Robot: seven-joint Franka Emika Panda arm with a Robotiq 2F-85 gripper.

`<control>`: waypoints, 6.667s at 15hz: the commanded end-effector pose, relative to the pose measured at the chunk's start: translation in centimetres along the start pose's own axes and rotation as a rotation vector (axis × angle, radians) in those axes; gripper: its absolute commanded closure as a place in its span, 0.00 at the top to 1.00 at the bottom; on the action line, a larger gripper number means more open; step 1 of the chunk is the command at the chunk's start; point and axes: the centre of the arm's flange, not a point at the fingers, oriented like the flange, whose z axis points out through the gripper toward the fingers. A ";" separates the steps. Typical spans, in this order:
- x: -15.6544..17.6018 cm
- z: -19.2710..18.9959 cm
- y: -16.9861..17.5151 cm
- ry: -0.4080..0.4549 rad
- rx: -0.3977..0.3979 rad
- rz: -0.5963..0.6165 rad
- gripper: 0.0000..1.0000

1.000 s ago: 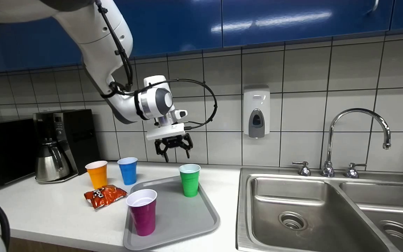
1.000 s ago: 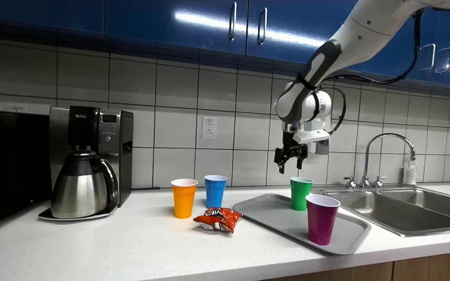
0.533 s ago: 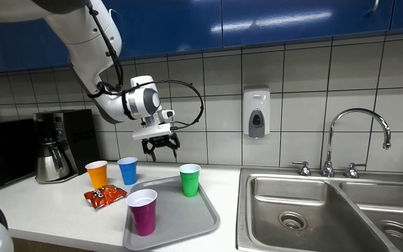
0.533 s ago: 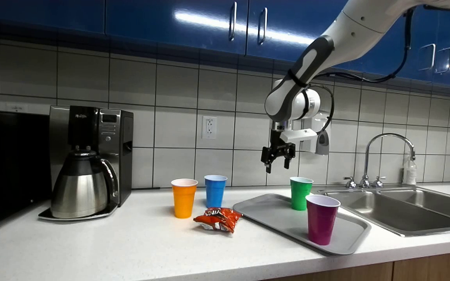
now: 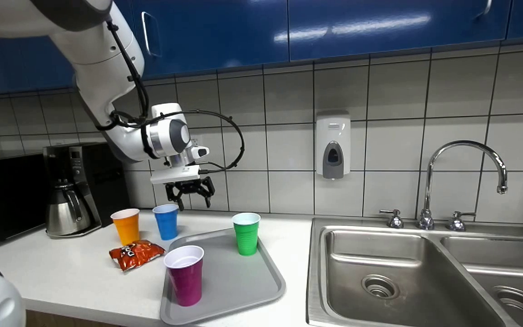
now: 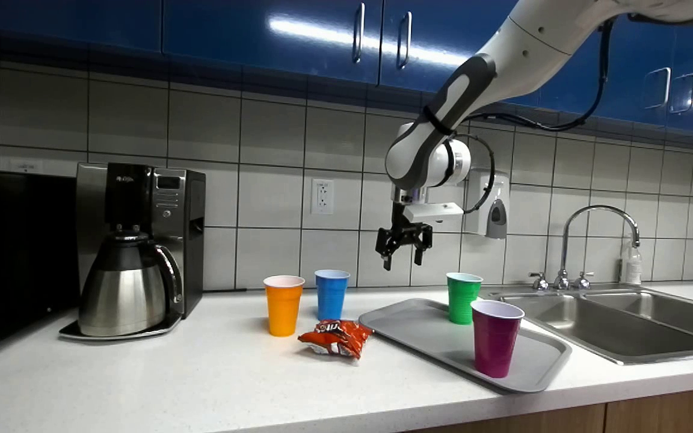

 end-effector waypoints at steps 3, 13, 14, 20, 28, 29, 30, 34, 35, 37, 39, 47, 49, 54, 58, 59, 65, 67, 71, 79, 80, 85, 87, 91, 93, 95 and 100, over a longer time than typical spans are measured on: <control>3.2 0.3 -2.6 0.004 0.006 0.096 1.00; 7.5 1.2 -6.4 0.029 0.009 0.172 1.00; 7.7 1.4 -6.6 0.027 0.009 0.177 1.00; 8.4 2.8 -7.6 0.016 0.010 0.200 1.00; 8.5 4.8 -8.8 -0.012 0.001 0.212 1.00; 8.5 5.0 -8.9 -0.015 0.000 0.214 1.00; 8.5 5.2 -8.9 -0.017 -0.002 0.215 1.00; 8.5 5.6 -9.0 -0.017 0.002 0.216 0.66; 8.4 5.6 -9.0 -0.018 0.003 0.217 0.58; 8.4 5.5 -9.0 -0.017 0.005 0.217 0.42; 8.3 5.5 -8.9 -0.014 0.005 0.217 0.27; 8.8 4.4 -8.3 0.007 0.013 0.244 0.01; 8.8 4.0 -7.9 0.011 0.018 0.251 0.01; 8.1 2.3 -6.1 0.022 0.045 0.285 0.01; 7.5 -0.4 -4.2 0.025 0.077 0.315 0.01; 7.2 -1.2 -3.6 0.023 0.086 0.325 0.01; 4.4 -4.8 0.5 0.000 0.064 0.347 0.01; 3.2 -5.4 1.8 -0.010 0.061 0.339 0.01; 1.3 -5.5 4.0 -0.019 0.047 0.328 0.01; -1.0 -2.2 7.0 -0.062 0.022 0.332 0.01; -1.2 -1.7 7.3 -0.070 0.023 0.340 0.01; -1.5 -0.3 8.7 -0.086 0.004 0.357 0.01; -1.7 0.1 8.9 -0.097 0.009 0.356 0.01; -1.8 1.2 8.9 -0.107 0.013 0.344 0.01; -1.8 1.5 8.8 -0.104 0.014 0.334 0.01; -1.8 1.9 8.7 -0.101 0.015 0.325 0.01; -1.1 2.6 8.1 -0.098 0.025 0.306 0.01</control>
